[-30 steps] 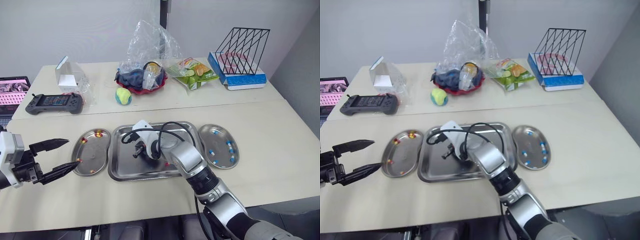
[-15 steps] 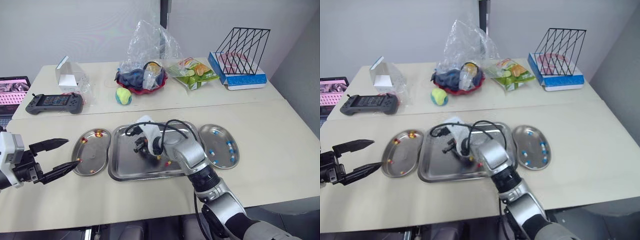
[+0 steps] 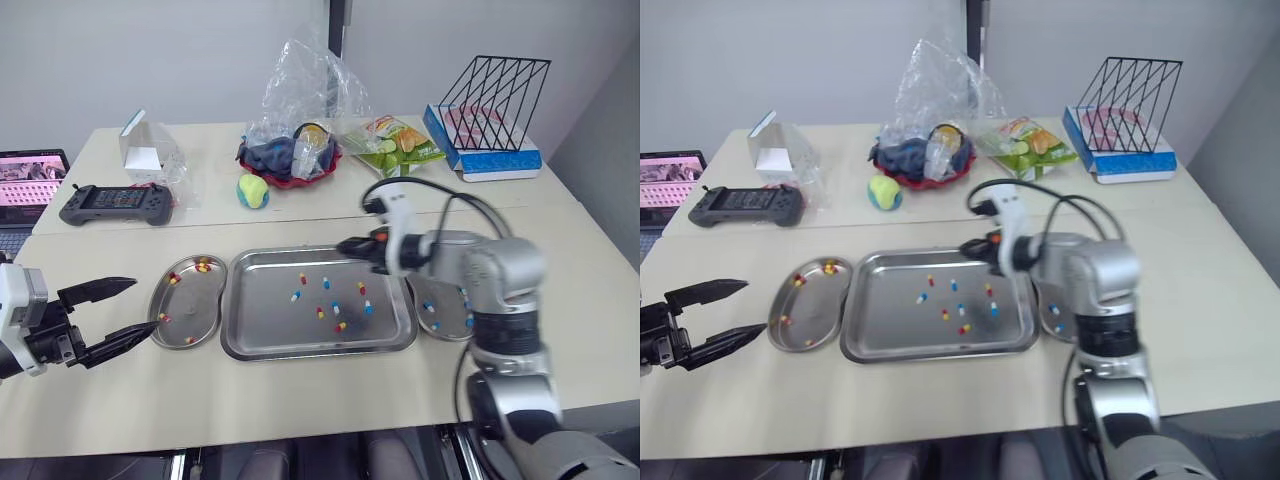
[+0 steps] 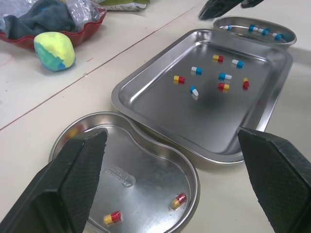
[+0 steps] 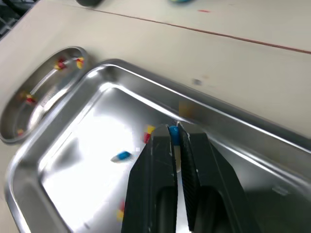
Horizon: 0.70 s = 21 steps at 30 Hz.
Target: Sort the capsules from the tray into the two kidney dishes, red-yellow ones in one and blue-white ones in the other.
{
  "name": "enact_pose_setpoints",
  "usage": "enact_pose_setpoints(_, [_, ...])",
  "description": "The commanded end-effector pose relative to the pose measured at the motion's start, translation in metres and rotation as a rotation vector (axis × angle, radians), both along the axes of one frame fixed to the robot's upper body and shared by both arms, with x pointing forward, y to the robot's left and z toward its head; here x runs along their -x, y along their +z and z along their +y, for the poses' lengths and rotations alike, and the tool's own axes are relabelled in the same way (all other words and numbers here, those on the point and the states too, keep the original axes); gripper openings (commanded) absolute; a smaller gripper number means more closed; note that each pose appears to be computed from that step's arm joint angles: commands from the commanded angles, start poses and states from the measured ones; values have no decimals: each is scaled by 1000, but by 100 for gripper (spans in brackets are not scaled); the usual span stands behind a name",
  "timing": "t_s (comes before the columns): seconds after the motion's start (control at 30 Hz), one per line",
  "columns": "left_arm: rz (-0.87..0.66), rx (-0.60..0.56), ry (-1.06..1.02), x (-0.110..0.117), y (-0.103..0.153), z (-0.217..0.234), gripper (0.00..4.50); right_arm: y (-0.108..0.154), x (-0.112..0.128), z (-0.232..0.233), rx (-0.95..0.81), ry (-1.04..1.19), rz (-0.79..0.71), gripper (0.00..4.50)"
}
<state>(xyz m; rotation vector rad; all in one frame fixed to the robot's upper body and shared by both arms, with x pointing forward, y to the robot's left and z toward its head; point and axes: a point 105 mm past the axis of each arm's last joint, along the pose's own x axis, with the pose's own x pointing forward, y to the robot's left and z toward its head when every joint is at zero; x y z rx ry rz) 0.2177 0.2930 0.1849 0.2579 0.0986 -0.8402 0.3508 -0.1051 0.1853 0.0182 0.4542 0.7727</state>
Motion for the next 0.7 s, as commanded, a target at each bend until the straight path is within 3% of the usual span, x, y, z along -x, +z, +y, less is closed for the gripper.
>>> enact_pose_setpoints(0.03, [-46, 16, 10, -1, 10, 6, 450, 11, 8, -35, 65, -2, -71, 5])
enact_pose_setpoints(0.27, [-31, 53, 37, -9, 3, 18, 450, -17, 14, -105, 308, -99, -124, 5])
enact_pose_setpoints(0.6, [-25, 66, 47, -13, -8, 20, 450, -47, 20, -112, 310, -51, -88, 5])
enact_pose_setpoints(0.7, [-8, 42, 78, -16, -15, 23, 450, -45, 20, -112, 307, -41, -87, 108])
